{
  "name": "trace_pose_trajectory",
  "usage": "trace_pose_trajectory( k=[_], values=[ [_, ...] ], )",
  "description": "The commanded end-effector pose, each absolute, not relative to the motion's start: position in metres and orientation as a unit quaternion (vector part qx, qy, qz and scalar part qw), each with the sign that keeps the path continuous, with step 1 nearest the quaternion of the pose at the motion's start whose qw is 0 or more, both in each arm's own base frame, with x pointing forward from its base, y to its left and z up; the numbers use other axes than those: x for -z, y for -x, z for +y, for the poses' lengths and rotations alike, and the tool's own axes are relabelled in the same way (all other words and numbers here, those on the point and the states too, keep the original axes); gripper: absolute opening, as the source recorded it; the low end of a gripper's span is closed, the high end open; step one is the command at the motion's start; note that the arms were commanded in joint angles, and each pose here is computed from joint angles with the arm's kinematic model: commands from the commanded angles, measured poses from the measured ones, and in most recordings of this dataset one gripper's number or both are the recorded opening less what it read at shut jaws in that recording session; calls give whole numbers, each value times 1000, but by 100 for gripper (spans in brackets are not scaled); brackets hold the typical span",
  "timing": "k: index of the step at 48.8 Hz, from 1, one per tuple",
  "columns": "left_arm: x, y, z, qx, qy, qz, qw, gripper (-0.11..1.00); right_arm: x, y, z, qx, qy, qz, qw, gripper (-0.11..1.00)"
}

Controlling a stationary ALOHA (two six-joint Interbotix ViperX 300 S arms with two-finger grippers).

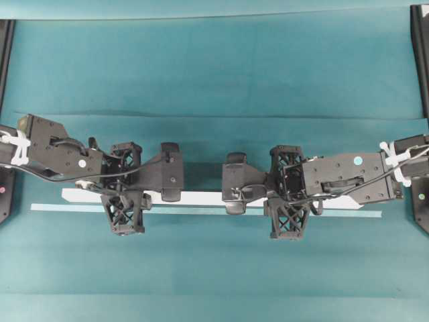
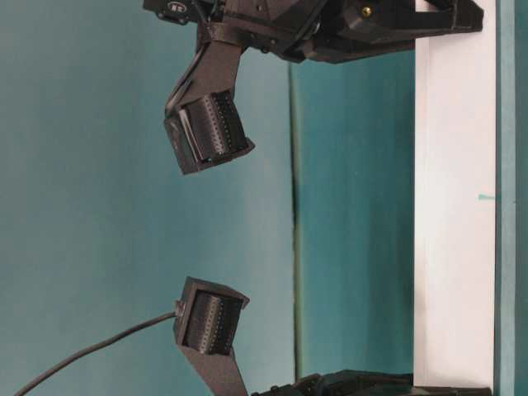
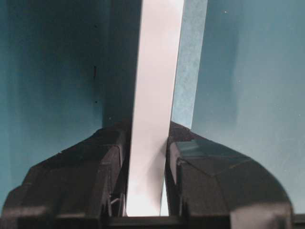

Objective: Lift a wooden board with both hands.
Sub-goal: 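Open both grippers to release the board on the table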

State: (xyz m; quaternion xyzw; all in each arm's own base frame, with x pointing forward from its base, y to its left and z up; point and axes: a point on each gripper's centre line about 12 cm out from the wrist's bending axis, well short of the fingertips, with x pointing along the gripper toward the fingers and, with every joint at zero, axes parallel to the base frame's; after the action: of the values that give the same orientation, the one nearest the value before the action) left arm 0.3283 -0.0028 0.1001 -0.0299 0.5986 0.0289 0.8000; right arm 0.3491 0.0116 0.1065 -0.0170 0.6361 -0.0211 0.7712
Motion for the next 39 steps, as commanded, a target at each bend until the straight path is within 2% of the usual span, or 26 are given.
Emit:
trace_pose_trajectory(
  k=[1,30,39],
  values=[
    [-99,-326,-3,-31,33,602,797,18,-103,-349,7,23,20,641,767,21],
    [-99,-325,-7,-23,27,601,799,18,-104,-357,8,20,16,610,792,21],
    [-100,-328,-8,-20,26,582,812,18,-104,-357,8,20,13,608,794,21]
  ],
)
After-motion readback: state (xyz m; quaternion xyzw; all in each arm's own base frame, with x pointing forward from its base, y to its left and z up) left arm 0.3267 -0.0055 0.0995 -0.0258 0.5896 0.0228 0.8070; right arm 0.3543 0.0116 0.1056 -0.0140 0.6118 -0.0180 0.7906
